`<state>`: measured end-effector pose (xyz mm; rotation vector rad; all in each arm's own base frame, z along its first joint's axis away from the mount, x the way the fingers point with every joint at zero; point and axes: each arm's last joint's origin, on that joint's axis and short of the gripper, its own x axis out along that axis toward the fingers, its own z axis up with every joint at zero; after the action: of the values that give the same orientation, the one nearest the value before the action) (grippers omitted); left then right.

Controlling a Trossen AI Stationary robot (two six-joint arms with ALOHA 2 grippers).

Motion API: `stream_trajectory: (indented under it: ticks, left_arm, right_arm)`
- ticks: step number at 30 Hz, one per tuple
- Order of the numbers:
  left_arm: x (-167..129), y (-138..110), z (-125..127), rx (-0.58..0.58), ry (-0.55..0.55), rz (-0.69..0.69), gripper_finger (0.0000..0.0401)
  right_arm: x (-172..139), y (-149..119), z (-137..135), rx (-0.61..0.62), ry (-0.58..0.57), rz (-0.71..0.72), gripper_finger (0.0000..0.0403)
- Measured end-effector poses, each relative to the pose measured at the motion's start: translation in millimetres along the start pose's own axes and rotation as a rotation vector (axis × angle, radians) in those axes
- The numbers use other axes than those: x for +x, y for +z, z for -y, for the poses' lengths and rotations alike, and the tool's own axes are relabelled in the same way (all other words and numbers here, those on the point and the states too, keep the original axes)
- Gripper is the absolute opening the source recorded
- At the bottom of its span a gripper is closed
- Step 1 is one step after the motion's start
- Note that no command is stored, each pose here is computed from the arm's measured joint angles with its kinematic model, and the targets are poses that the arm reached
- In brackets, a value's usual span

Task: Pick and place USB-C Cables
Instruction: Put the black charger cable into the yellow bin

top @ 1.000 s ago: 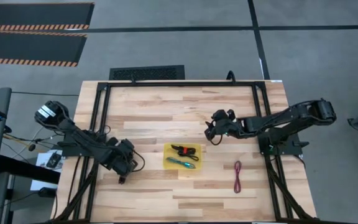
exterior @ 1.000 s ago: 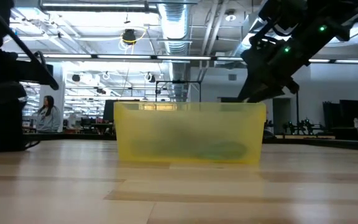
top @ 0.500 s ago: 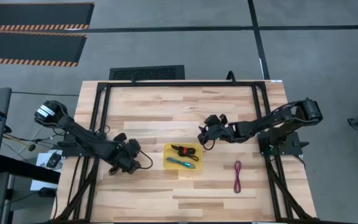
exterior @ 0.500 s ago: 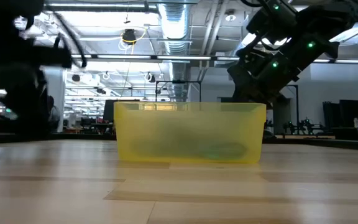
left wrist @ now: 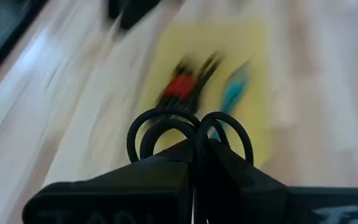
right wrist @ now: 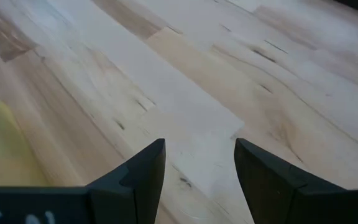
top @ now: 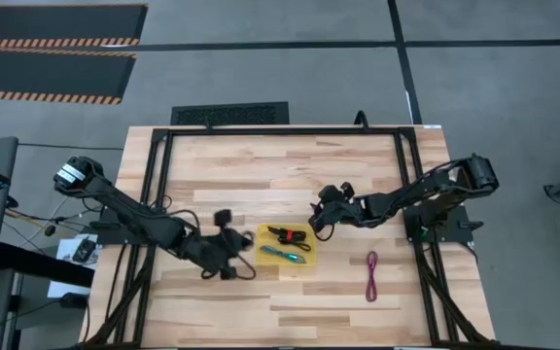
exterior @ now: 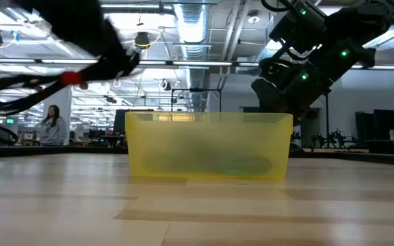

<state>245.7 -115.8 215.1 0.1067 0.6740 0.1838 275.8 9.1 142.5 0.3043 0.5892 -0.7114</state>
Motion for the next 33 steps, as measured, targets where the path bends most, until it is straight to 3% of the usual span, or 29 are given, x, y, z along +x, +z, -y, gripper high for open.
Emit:
stream_trajectory:
  ticks: [4, 9, 14, 16, 21, 27, 33]
  left_arm:
    - [-1.9, 18.3, 6.6, 0.067, -0.094, 0.161, 0.0015]
    - [-3.5, 25.8, 8.4, 0.112, -0.115, 0.234, 0.0014]
    - [1.4, 38.0, -1.6, 0.046, -0.143, 0.306, 0.0012]
    - [11.2, 40.5, -5.5, 0.041, -0.191, 0.282, 0.0007]
    - [38.2, 58.7, -10.5, 0.068, -0.166, 0.177, 0.0005]
    - [66.9, 96.1, -8.7, 0.208, -0.108, 0.04, 0.0008]
    - [94.7, 120.0, 4.5, 0.331, -0.1, 0.036, 0.0008]
  right_arm:
    - [-0.8, 0.0, -1.5, 0.001, 0.009, 0.005, 0.0216]
    - [-0.9, 0.4, -2.0, 0.009, 0.013, 0.009, 0.0216]
    - [-1.4, -0.1, -2.6, 0.01, 0.016, 0.008, 0.0216]
    - [-1.9, -0.4, -3.0, 0.004, 0.013, 0.012, 0.0216]
    - [-1.7, -1.8, -1.6, -0.019, -0.002, 0.001, 0.0216]
    - [-4.2, -6.6, -2.6, -0.046, -0.006, -0.022, 0.0216]
    - [-10.9, -19.2, -3.1, -0.077, -0.034, -0.089, 0.0216]
